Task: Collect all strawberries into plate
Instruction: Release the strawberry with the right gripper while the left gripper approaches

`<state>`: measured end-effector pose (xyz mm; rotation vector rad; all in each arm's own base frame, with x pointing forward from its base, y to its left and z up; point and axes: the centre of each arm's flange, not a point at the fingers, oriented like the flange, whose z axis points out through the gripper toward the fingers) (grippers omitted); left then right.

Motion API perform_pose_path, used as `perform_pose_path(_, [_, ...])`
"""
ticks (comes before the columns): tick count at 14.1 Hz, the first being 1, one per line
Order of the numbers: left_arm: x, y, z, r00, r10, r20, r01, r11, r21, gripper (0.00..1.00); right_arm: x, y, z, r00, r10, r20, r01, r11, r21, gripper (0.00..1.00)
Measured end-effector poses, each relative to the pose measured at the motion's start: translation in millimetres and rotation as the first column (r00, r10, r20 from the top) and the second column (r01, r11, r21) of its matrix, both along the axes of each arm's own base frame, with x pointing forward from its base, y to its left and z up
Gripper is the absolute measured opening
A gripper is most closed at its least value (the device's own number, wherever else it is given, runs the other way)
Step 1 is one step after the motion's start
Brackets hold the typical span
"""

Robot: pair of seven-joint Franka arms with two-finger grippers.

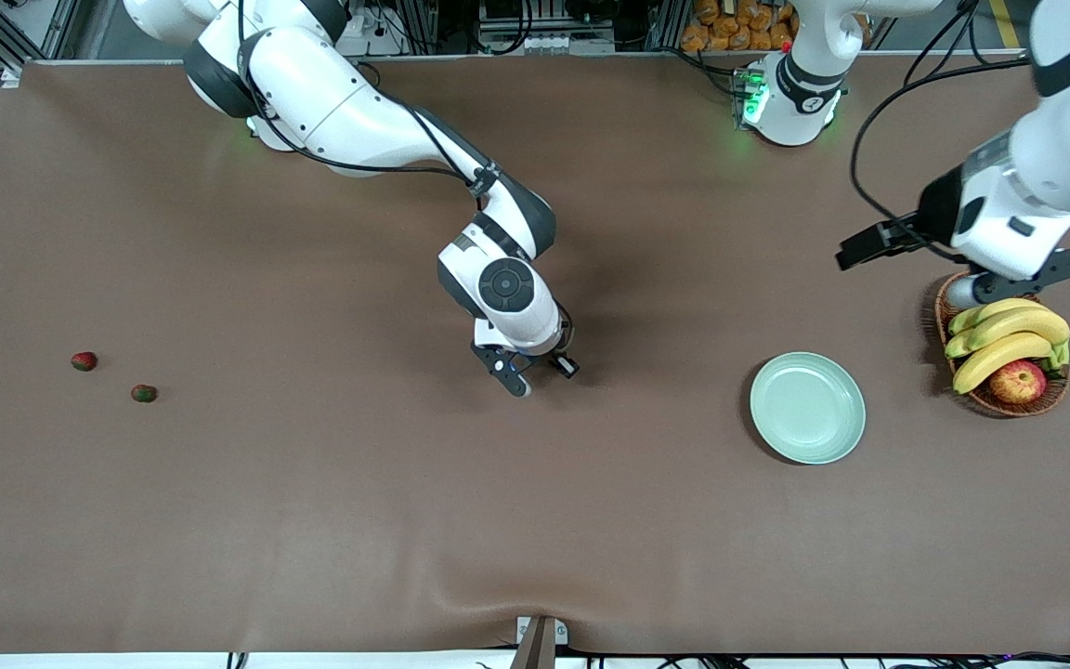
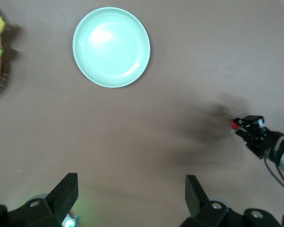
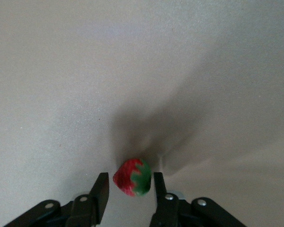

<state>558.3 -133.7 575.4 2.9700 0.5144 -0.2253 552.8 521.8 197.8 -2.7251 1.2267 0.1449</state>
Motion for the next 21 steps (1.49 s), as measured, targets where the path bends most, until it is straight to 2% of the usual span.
perform_pose_path(3, [5.1, -40.4, -21.5, 0.997, 0.071, -0.018, -0.071, 0.997, 0.006, 1.00, 5.7, -1.9, 7.1, 1.000, -0.006, 0.010, 0.006, 1.000, 0.003, 0.78])
perform_pose_path(5, [11.7, -53.2, -32.4, 0.994, 0.111, -0.023, -0.112, 0.993, -0.026, 1.00, 13.1, -9.6, 17.1, 1.000, -0.014, -0.008, 0.014, 1.000, -0.018, 0.98])
perform_pose_path(8, [17.7, -72.2, -55.6, 0.987, 0.151, -0.052, -0.153, 0.988, -0.023, 1.00, 30.6, -30.3, 43.8, 0.999, -0.041, -0.024, 0.040, 0.998, -0.041, 1.00])
perform_pose_path(13, [38.8, -112.9, -100.8, 0.975, 0.213, -0.065, -0.214, 0.977, -0.005, 1.00, 68.9, -79.5, 82.0, 0.997, -0.058, -0.044, 0.054, 0.996, -0.069, 1.00])
perform_pose_path(17, [51.8, -163.1, -145.8, 0.967, 0.251, -0.034, -0.251, 0.968, -0.015, 1.00, 99.1, -127.6, 112.1, 0.997, -0.011, -0.079, 0.004, 0.997, -0.079, 1.00])
perform_pose_path(21, [46.2, -220.7, -188.7, 0.956, 0.295, -0.003, -0.295, 0.955, -0.031, 1.00, 123.7, -196.0, 154.1, 0.991, 0.056, -0.121, -0.061, 0.997, -0.042, 1.00])
